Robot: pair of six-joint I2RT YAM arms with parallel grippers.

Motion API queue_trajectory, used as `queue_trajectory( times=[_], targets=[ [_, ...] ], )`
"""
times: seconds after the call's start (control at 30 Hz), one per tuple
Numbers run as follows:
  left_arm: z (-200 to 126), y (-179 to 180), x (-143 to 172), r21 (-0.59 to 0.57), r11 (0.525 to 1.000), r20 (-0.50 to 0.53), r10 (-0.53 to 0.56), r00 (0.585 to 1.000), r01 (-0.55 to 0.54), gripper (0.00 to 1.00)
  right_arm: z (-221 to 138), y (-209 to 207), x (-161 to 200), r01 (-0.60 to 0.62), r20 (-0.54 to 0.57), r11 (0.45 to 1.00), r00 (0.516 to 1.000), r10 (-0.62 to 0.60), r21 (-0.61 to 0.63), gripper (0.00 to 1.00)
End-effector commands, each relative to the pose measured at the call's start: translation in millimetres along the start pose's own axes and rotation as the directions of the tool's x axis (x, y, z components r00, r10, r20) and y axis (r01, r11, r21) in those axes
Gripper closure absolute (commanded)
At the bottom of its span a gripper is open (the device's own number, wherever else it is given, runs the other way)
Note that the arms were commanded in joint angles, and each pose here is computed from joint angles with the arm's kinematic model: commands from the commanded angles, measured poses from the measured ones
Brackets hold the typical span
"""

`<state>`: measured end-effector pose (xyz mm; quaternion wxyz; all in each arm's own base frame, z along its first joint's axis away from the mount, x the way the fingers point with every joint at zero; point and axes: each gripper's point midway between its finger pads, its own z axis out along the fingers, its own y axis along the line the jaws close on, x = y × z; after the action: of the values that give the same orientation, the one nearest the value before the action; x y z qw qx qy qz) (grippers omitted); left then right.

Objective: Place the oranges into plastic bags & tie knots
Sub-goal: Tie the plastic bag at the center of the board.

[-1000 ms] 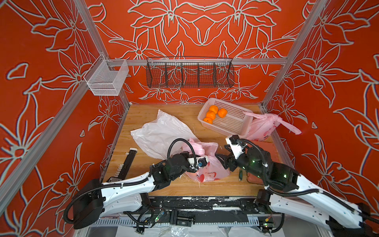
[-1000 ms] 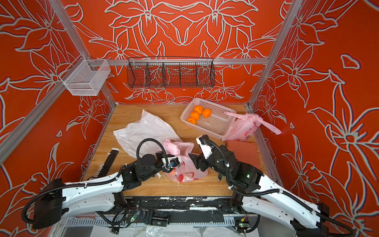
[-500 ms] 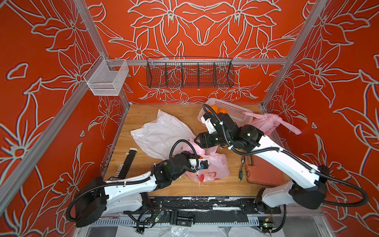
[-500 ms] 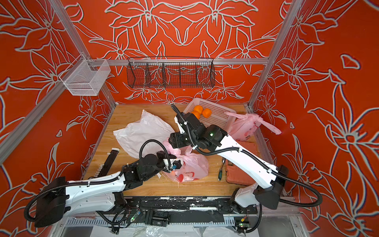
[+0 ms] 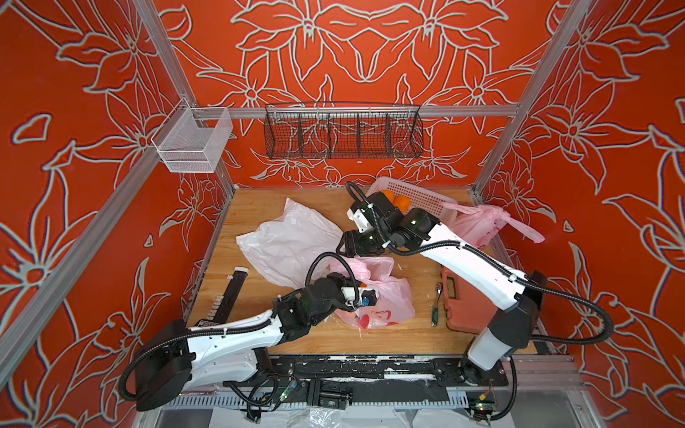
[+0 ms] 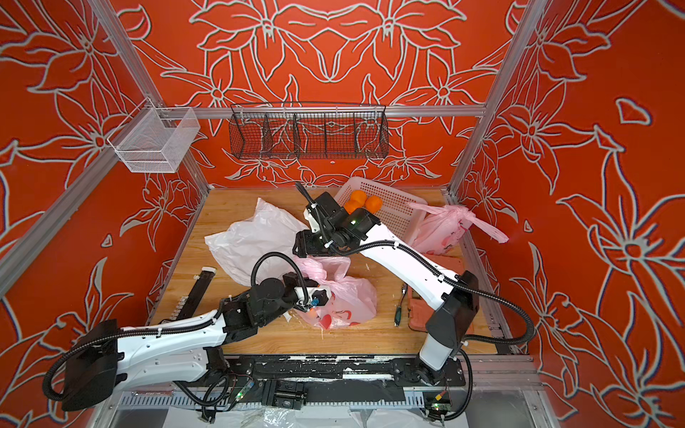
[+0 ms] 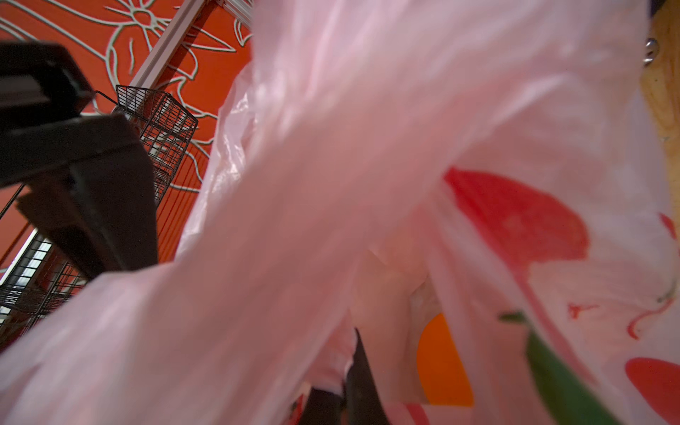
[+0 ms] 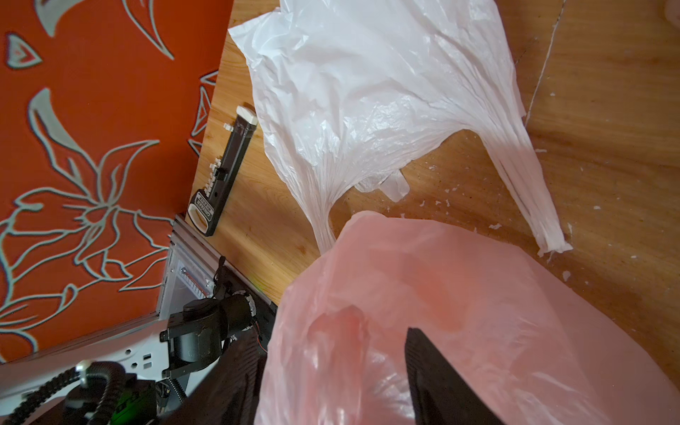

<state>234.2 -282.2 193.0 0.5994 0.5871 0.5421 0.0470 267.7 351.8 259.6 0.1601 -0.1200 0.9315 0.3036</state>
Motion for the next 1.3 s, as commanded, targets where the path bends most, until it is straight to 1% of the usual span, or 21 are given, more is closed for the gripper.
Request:
queue_trajectory(
  times=[0.0, 0.23, 0.37, 0.5, 0.63, 0.7, 0.83, 0.9, 0.97, 1.03, 1.1, 1.17, 1.2, 1.27],
  targets=[
    [-3.4, 8.6, -10.6, -0.019, 1.0, 0.028, 0.009, 1.0, -0.009, 1.0, -3.7, 6.5, -1.4, -0.022, -0.017, 1.0, 1.0, 0.021, -0.013, 0.44],
    [-4.2, 8.0, -10.3, -0.016, 1.0, 0.028, 0.01, 1.0, -0.01, 1.0, -5.8, 10.5, -2.9, -0.028, -0.01, 0.999, 1.0, 0.028, -0.031, 0.79],
    [-4.5, 6.9, -9.1, -0.013, 1.0, 0.025, 0.008, 1.0, -0.007, 1.0, -12.5, 14.3, -6.1, -0.021, 0.019, 0.998, 1.0, 0.022, -0.053, 0.99],
    [-6.2, 6.5, -9.6, -0.008, 1.0, 0.03, -0.006, 1.0, 0.006, 1.0, -28.2, 21.0, -16.5, 0.014, 0.094, 0.997, 0.996, -0.007, -0.069, 1.0],
    [-10.0, 4.0, -8.4, 0.005, 0.999, 0.031, -0.033, 0.999, 0.033, 1.0, -49.4, 20.5, -33.0, 0.043, 0.205, 0.998, 0.978, -0.033, -0.046, 1.0],
    [-11.8, 2.9, -6.6, 0.006, 0.999, 0.029, -0.047, 0.998, 0.047, 1.0, -56.6, 17.9, -38.6, 0.045, 0.24, 0.998, 0.97, -0.035, -0.032, 1.0],
    [-14.9, -3.2, -2.0, 0.027, 0.997, 0.018, -0.077, 0.997, 0.077, 1.0, -67.0, 8.4, -45.8, 0.044, 0.283, 0.999, 0.958, -0.046, 0.013, 1.0],
    [-22.0, 0.3, -4.8, 0.025, 0.995, 0.032, -0.097, 0.995, 0.096, 1.0, -73.9, 1.6, -50.5, 0.041, 0.313, 0.998, 0.948, -0.054, 0.047, 1.0],
    [-26.0, -3.8, -5.3, 0.07, 0.984, 0.013, -0.168, 0.986, 0.166, 1.0, -82.1, -6.4, -56.5, 0.05, 0.351, 0.995, 0.933, -0.079, 0.091, 1.0],
    [-31.5, -6.1, -7.3, 0.113, 0.957, -0.015, -0.269, 0.963, 0.269, 1.0, -86.7, -20.0, -64.3, 0.052, 0.39, 0.988, 0.915, -0.107, 0.148, 1.0],
    [-39.5, -11.4, -10.4, 0.167, 0.913, -0.045, -0.371, 0.928, 0.373, 1.0, -89.3, -35.2, -71.9, 0.047, 0.419, 0.979, 0.899, -0.128, 0.199, 1.0],
    [-49.0, -11.5, -14.1, 0.193, 0.851, -0.078, -0.482, 0.873, 0.487, 1.0, -91.2, -52.1, -78.4, 0.031, 0.441, 0.967, 0.886, -0.143, 0.251, 1.0],
    [-54.1, -10.1, -15.9, 0.197, 0.814, -0.089, -0.54, 0.837, 0.546, 1.0, -92.5, -62.2, -82.3, 0.014, 0.455, 0.96, 0.878, -0.146, 0.28, 1.0],
    [-63.8, -8.7, -17.6, 0.202, 0.754, -0.105, -0.617, 0.78, 0.625, 1.0, -98.0, -80.5, -88.9, -0.022, 0.48, 0.948, 0.866, -0.14, 0.316, 1.0]
  ],
)
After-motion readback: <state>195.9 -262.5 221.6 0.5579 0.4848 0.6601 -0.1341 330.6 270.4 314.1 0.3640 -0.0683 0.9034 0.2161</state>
